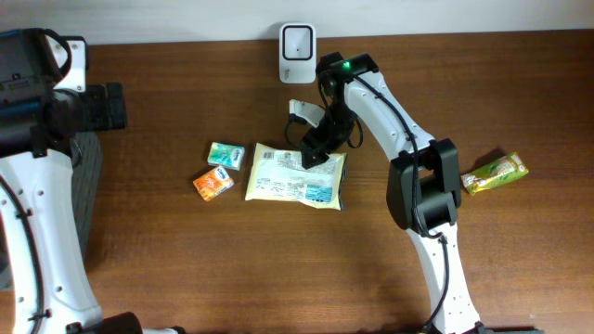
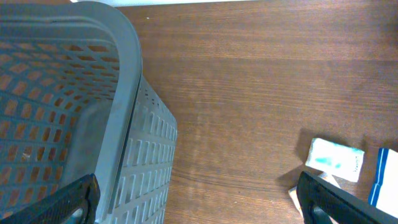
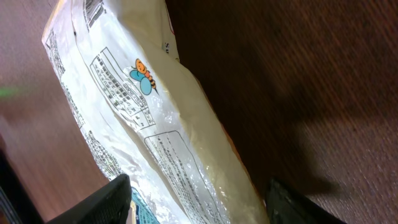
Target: Scan the item barcode
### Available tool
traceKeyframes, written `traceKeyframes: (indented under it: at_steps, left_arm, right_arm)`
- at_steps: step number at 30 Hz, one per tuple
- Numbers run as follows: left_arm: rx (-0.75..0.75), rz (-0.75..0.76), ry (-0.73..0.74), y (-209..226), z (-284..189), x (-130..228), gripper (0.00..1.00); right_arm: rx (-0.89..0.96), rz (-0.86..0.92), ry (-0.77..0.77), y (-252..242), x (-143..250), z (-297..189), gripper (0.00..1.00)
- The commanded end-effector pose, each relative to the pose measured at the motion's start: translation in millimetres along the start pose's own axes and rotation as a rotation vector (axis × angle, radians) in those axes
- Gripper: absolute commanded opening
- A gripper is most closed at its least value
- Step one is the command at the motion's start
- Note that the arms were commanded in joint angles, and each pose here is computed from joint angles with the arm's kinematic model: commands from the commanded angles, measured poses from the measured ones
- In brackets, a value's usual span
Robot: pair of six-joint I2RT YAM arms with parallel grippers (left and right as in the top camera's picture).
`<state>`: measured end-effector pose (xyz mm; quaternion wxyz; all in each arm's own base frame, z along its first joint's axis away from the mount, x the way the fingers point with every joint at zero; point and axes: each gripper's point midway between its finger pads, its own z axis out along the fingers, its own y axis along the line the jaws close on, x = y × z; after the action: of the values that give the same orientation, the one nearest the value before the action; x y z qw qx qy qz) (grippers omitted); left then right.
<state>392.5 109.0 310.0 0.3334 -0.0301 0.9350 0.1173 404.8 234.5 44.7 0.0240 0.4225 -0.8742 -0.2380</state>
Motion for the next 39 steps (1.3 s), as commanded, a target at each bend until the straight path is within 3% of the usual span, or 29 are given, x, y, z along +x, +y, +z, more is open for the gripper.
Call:
traceKeyframes:
  at_steps: [1, 8, 13, 17, 21, 28, 31, 39]
  left_arm:
    - [-0.011, 0.011, 0.002, 4, 0, 1, 0.99]
    - [-0.011, 0.011, 0.002, 4, 0, 1, 0.99]
    - [-0.011, 0.011, 0.002, 4, 0, 1, 0.99]
    - [-0.011, 0.011, 0.002, 4, 0, 1, 0.99]
    - [-0.011, 0.011, 0.002, 4, 0, 1, 0.99]
    - [-0.011, 0.012, 0.002, 4, 0, 1, 0.99]
    - [-0.011, 0.011, 0.002, 4, 0, 1, 0.99]
    - [-0.011, 0.012, 0.002, 4, 0, 1, 0.99]
  right_arm:
    - [-0.009, 0.019, -0.004, -3, 0, 2, 0.69]
    - [0.058, 0.177, -0.085, -22, -17, -12, 0.69]
    - [0.203, 0.310, -0.154, -30, -35, -51, 0.69]
    - [0.279, 0.452, -0.234, -20, -48, -82, 0.69]
    - [0.201, 0.615, -0.255, 15, -60, -76, 0.65]
    - [0.206, 0.549, -0.215, 84, -89, -23, 0.64]
    - [0.317, 0.592, -0.178, 79, -78, -9, 0.64]
    - [0.262, 0.519, -0.044, 56, -40, -20, 0.68]
